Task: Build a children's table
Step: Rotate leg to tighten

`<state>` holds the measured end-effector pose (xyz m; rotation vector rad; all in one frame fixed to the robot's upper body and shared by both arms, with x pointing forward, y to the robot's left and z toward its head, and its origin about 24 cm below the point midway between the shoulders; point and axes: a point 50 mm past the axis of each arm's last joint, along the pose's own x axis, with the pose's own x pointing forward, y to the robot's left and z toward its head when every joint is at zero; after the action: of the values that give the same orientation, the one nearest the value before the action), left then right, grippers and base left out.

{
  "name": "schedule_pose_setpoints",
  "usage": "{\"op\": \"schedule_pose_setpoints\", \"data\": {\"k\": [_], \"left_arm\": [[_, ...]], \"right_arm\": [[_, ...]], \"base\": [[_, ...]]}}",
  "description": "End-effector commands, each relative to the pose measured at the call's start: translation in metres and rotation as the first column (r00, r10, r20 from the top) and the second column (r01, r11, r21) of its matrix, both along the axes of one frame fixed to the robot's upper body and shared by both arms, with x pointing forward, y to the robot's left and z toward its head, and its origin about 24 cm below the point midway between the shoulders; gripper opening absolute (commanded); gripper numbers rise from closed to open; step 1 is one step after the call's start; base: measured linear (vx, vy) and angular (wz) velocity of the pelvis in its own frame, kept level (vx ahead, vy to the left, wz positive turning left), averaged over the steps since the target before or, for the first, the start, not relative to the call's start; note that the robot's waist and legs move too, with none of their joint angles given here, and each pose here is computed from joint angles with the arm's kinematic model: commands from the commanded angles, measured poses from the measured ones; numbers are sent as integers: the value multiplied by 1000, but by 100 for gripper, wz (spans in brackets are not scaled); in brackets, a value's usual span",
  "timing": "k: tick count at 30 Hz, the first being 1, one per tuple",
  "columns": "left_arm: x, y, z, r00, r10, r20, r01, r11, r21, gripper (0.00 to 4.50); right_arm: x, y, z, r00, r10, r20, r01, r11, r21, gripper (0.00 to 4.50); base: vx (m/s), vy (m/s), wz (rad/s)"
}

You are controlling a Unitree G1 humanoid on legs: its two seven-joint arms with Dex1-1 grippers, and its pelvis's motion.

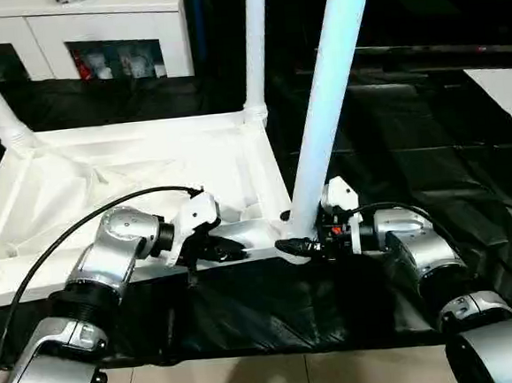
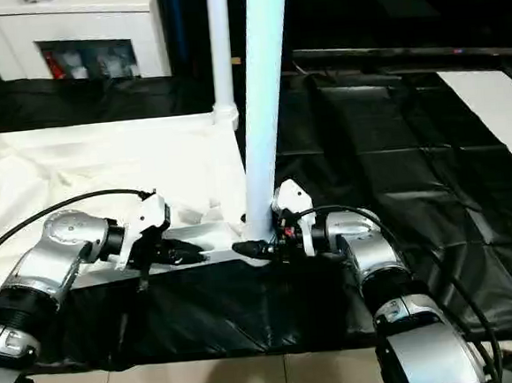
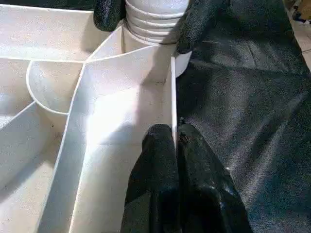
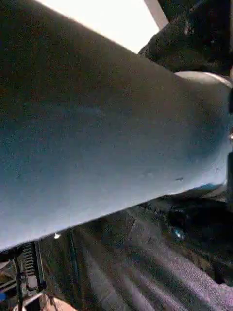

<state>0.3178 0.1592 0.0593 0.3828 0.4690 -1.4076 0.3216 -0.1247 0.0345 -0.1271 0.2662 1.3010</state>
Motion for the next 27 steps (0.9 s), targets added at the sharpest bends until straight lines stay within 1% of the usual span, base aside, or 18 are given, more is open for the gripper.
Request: {"op": "schedule_pose_setpoints", "data": {"k": [1, 4, 6, 9, 10, 11, 12, 13, 14, 15, 18, 19, 21, 22, 23, 25, 26, 27], "left_arm": [[1, -10, 2, 998, -55, -5, 55, 999, -4, 0], [1, -12, 0, 999, -41, -5, 41, 999, 1, 0], [6, -15, -3, 1000, 24, 17, -24, 1000, 14, 0], [10, -27, -4, 994, 99, 43, -99, 995, -5, 0], [11, -33, -5, 991, 121, 49, -120, 993, -14, 0], [12, -45, -6, 987, 147, 58, -146, 989, -32, 0], [12, -46, -6, 987, 148, 58, -146, 989, -32, 0], [12, -56, -8, 985, 161, 69, -158, 987, -36, 0], [11, -61, -10, 984, 159, 85, -158, 987, -23, 0], [11, -67, -11, 982, 165, 95, -163, 986, -22, 0], [12, -78, -11, 976, 194, 97, -191, 981, -41, 0], [13, -81, -10, 974, 202, 99, -198, 979, -48, 0], [13, -81, -10, 973, 206, 101, -201, 978, -50, 0], [13, -80, -10, 974, 204, 103, -200, 979, -48, 0], [13, -80, -10, 974, 204, 103, -200, 979, -48, 0], [13, -75, -9, 972, 207, 107, -203, 978, -46, 0], [13, -72, -9, 972, 207, 110, -203, 978, -45, 0], [12, -68, -9, 973, 200, 111, -196, 980, -48, 0]], "right_arm": [[-5, 9, -5, 998, 57, -30, -57, 998, -1, 279], [-8, 9, -8, 998, 35, -45, -35, 999, 21, 273], [-8, 11, -12, 998, -44, -53, 46, 998, 33, 272], [-4, 15, -20, 973, -230, -28, 230, 973, 23, 271], [-3, 17, -23, 954, -298, -26, 298, 954, 25, 270], [0, 23, -27, 905, -425, -39, 426, 904, 30, 270], [0, 24, -27, 902, -430, -39, 431, 902, 30, 270], [2, 30, -29, 855, -518, -25, 518, 854, 37, 270], [4, 34, -29, 822, -569, 0, 569, 822, 29, 270], [4, 41, -31, 797, -604, -18, 604, 796, 37, 270], [6, 56, -28, 762, -646, -46, 647, 759, 69, 270], [5, 63, -26, 769, -639, -30, 639, 765, 77, 270], [5, 67, -24, 777, -629, -16, 628, 774, 82, 270], [5, 69, -23, 784, -620, -26, 619, 779, 97, 326], [5, 69, -22, 785, -619, -32, 619, 779, 105, 340], [7, 68, -17, 784, -620, -44, 619, 772, 143, 346], [8, 65, -16, 791, -611, -42, 610, 780, 141, 360], [8, 60, -15, 806, -592, -25, 589, 796, 136, 360]], "base": [[0, 0, 0], [0, 0, 0], [0, 0, 0], [0, 0, 0], [0, 0, 0], [0, 0, 0], [0, 0, 0], [0, 0, 0], [0, 0, 0], [0, 0, 0], [0, 0, 0], [0, 0, 0], [0, 0, 0], [0, 0, 0], [0, 0, 0], [0, 0, 0], [0, 0, 0], [0, 0, 0]]}}
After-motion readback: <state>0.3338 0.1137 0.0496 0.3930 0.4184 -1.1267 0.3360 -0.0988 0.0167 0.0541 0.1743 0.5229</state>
